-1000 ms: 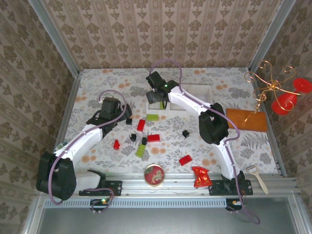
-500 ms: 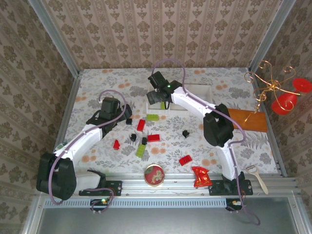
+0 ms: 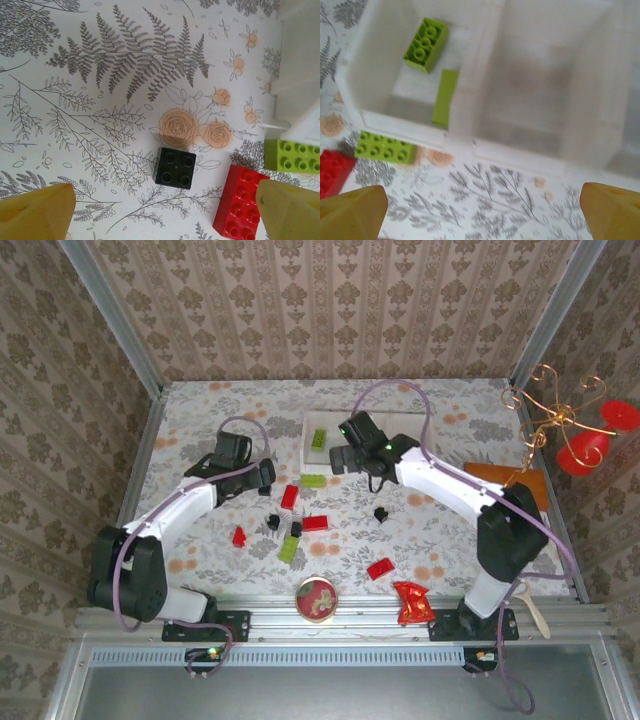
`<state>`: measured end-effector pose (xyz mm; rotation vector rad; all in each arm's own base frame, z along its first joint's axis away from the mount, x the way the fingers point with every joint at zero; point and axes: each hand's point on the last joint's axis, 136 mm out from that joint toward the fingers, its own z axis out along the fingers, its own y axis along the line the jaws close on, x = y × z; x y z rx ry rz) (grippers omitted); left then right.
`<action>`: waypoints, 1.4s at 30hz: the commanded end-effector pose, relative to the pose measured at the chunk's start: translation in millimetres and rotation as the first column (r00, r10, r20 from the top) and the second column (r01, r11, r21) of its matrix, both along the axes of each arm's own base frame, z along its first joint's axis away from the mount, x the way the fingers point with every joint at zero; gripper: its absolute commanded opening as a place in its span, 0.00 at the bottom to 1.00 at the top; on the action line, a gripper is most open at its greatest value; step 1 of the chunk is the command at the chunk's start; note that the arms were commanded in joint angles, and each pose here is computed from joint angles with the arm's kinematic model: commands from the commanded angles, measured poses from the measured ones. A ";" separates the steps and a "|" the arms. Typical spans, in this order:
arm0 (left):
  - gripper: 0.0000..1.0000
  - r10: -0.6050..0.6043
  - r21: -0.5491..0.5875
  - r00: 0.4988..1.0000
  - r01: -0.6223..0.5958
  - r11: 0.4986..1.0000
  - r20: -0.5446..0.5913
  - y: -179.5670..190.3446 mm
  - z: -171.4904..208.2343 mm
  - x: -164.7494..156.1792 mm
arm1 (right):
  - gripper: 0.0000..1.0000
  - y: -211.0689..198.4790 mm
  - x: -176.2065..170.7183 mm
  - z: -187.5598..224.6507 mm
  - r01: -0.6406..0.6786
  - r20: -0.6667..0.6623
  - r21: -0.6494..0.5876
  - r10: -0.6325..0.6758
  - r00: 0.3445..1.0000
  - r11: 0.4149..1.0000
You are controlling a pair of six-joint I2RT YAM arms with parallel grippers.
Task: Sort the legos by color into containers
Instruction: Pick up the lego from the middle-left of the table.
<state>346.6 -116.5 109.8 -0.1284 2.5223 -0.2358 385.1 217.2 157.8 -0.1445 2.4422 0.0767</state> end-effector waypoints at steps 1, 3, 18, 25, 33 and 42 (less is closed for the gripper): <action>0.92 -0.078 0.031 0.995 0.080 0.996 -0.067 -1.9 -6.5 -5.0 | 1.00 -16.6 -10.5 10.7 0.072 0.050 0.044 -0.074 0.996 0.996; 0.91 -0.103 0.029 0.990 0.106 0.994 -0.091 -5.6 -11.8 -4.6 | 1.00 -28.1 -20.1 9.9 0.099 0.061 0.045 -0.102 0.993 0.994; 0.83 -0.160 0.071 0.959 0.181 0.981 -0.232 -10.5 -53.5 -0.4 | 1.00 -77.0 -45.0 6.7 0.248 0.103 -0.020 -0.245 0.964 0.968; 0.80 -0.175 0.067 0.945 0.200 0.977 -0.277 -13.1 -68.9 -1.5 | 1.00 -85.6 -46.6 14.1 0.273 0.150 -0.003 -0.270 0.951 0.962; 0.75 -0.174 0.069 0.940 0.202 0.977 -0.295 -14.0 -79.5 -1.0 | 1.00 -93.6 -49.2 18.3 0.297 0.194 0.031 -0.297 0.935 0.954; 0.66 -0.159 0.116 0.944 0.200 0.973 -0.290 -12.6 -85.1 12.3 | 1.00 -97.0 -52.4 25.0 0.297 0.239 0.094 -0.311 0.920 0.950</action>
